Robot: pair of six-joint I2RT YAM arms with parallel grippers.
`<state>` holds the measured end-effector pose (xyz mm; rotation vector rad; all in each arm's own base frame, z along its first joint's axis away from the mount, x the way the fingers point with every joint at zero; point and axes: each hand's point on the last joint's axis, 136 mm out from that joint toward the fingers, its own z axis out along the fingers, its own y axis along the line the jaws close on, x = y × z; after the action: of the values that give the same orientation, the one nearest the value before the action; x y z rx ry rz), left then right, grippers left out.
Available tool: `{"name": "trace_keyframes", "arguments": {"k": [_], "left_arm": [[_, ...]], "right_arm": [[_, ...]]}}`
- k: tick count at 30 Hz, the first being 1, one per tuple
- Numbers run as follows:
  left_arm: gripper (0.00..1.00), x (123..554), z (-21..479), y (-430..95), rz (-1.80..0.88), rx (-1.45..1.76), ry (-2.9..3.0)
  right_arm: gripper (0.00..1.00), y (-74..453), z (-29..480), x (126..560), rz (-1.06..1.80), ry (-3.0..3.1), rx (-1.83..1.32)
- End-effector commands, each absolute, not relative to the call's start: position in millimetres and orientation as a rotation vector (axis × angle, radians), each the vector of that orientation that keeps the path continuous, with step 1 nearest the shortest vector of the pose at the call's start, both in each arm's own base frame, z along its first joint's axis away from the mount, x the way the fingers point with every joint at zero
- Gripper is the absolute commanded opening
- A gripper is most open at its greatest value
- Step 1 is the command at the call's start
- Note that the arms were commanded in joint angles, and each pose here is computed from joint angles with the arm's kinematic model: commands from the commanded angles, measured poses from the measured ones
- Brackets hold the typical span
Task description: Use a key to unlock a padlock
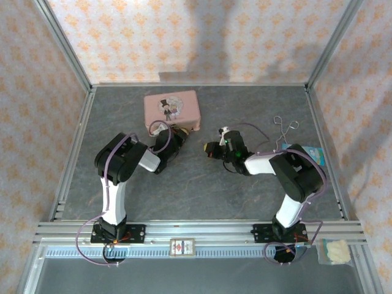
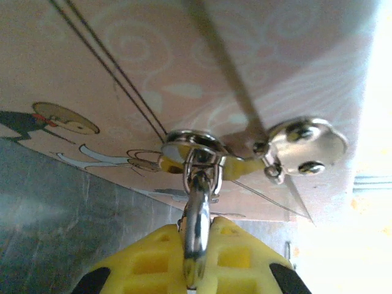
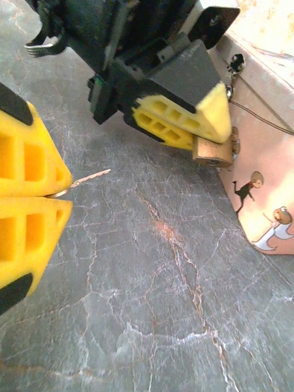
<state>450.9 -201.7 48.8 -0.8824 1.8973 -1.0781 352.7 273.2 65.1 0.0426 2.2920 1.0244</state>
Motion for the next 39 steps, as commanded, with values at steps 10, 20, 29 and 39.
{"name": "trace_keyframes", "arguments": {"k": [10,20,29,39], "left_arm": [[0.00,411,76,-230,-1.481,-0.826,1.886],[0.00,386,92,-241,-1.663,-0.656,1.887],[0.00,374,97,-250,-1.754,-0.539,1.936],[0.00,389,93,-244,-1.726,-0.541,1.934]], "right_arm": [[0.00,295,72,365,1.264,2.263,0.102],[0.00,294,72,366,1.329,2.255,0.116],[0.00,277,68,390,1.273,2.263,0.155],[0.00,275,85,365,1.428,2.253,0.029]]}}
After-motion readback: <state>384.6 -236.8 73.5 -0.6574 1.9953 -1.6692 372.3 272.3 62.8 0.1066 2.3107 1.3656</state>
